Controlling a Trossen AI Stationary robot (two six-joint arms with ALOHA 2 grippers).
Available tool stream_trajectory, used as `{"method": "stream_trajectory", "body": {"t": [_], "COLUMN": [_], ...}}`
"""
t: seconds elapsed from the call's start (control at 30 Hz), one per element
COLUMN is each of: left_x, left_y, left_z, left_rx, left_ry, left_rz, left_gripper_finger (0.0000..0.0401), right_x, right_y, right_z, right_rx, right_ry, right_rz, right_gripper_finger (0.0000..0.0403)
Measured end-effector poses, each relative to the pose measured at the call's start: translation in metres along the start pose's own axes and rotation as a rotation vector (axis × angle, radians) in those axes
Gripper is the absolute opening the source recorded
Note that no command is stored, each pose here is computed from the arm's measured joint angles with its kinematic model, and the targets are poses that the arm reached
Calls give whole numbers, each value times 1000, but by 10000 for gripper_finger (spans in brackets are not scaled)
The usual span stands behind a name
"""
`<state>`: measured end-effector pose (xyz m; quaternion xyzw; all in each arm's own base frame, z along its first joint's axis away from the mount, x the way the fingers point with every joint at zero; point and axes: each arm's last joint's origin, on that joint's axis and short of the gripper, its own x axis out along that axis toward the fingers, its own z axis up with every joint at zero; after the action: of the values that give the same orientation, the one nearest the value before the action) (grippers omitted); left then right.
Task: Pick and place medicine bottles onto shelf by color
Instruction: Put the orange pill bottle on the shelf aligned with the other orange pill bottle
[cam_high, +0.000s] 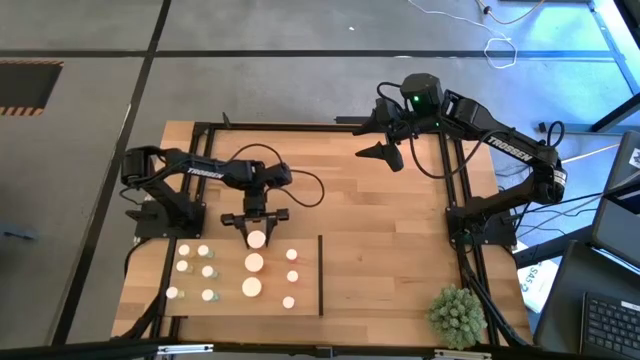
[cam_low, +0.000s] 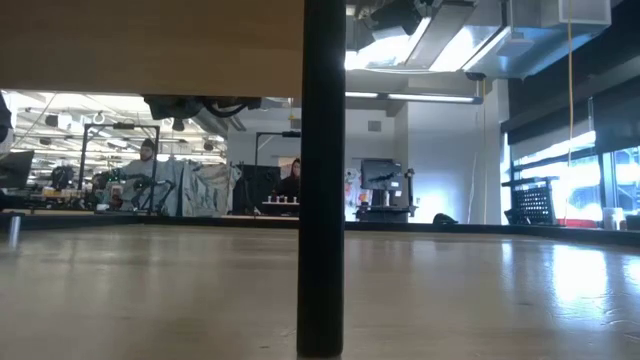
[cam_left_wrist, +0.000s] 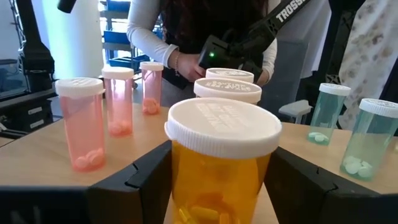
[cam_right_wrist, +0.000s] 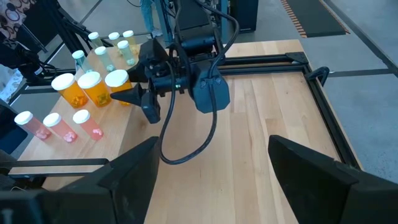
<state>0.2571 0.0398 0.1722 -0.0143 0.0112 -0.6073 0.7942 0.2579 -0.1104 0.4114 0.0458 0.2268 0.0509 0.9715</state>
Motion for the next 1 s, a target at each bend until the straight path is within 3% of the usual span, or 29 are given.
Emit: {"method": "stream_trajectory", "body": {"t": [0.53, 1.0], "left_x": [0, 3], "left_y": [-2, 4], "left_z": [9, 19], "left_rx": [56, 89], "left_ry": [-1, 0], "left_rz": [1, -12], "left_gripper_finger": [224, 278], "right_x": [0, 0], "right_y": [0, 0], "right_z": [0, 0], "right_rx": [0, 0], "right_ry": [0, 0], "right_rz": [0, 0], "right_gripper_finger": [302, 302]}}
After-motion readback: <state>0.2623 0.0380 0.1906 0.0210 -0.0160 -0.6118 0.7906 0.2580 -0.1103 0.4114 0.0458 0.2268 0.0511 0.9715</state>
